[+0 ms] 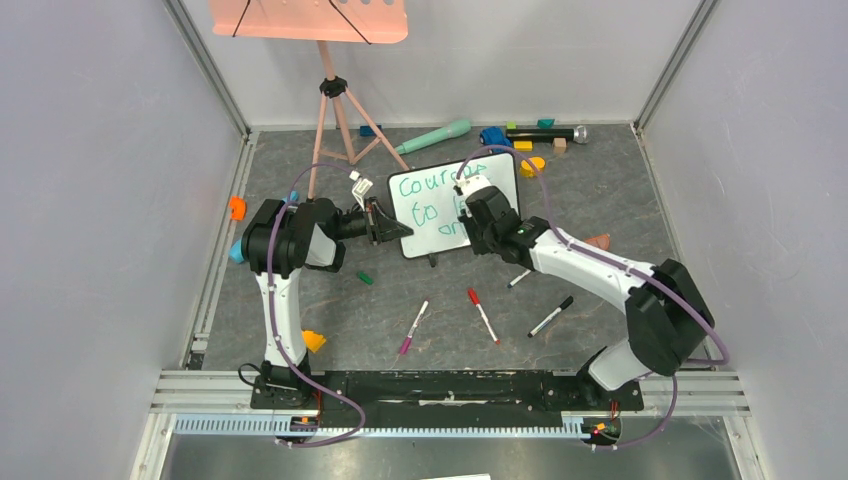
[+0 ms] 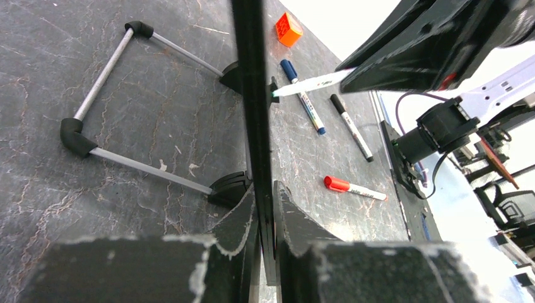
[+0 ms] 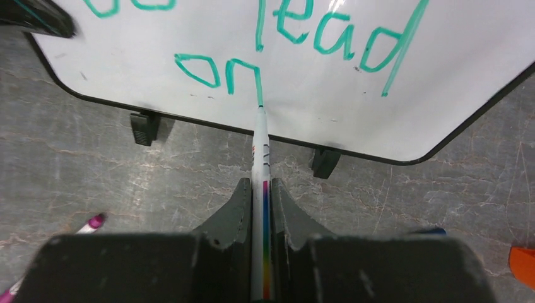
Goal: Write a sentence on the whiteboard
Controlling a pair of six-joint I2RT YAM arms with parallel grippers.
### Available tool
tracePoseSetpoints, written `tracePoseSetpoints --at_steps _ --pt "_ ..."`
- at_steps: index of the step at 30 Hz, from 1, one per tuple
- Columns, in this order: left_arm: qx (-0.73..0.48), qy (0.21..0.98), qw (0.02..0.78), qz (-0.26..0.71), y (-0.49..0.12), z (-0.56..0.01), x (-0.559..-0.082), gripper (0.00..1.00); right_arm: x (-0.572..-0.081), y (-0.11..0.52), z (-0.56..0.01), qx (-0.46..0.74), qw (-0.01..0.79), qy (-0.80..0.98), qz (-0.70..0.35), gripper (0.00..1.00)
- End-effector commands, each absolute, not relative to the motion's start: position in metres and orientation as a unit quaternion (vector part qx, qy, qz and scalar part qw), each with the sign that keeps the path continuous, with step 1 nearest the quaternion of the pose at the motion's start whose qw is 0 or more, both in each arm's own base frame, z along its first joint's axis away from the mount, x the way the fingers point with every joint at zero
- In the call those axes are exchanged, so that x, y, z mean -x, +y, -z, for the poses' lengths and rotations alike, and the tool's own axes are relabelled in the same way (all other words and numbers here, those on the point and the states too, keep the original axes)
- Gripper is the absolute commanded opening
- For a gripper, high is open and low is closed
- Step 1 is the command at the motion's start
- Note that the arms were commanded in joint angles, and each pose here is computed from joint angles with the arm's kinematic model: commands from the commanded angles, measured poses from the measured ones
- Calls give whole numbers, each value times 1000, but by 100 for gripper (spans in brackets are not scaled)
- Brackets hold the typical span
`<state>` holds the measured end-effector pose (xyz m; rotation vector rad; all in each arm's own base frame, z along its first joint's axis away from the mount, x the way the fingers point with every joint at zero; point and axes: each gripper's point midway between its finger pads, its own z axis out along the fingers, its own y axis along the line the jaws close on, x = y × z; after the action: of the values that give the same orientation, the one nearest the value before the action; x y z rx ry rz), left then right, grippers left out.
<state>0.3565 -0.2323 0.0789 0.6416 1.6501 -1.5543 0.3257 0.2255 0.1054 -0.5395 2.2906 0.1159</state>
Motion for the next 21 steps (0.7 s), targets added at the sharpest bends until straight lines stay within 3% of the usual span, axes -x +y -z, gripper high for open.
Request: tracePoseSetpoints --at_steps 1,9,17,21 --pt "-313 612 421 592 -235 -85 -354 17 -329 240 -160 200 448 864 -113 1" --pt "-314 612 422 591 -234 -85 -354 40 -318 237 -198 197 496 832 -148 5" --pt "-322 608 422 591 -232 -89 -353 83 -319 236 -206 195 504 828 -149 5" --pt "-325 606 424 590 -232 -91 -352 89 -320 235 -213 197 510 825 -146 5"
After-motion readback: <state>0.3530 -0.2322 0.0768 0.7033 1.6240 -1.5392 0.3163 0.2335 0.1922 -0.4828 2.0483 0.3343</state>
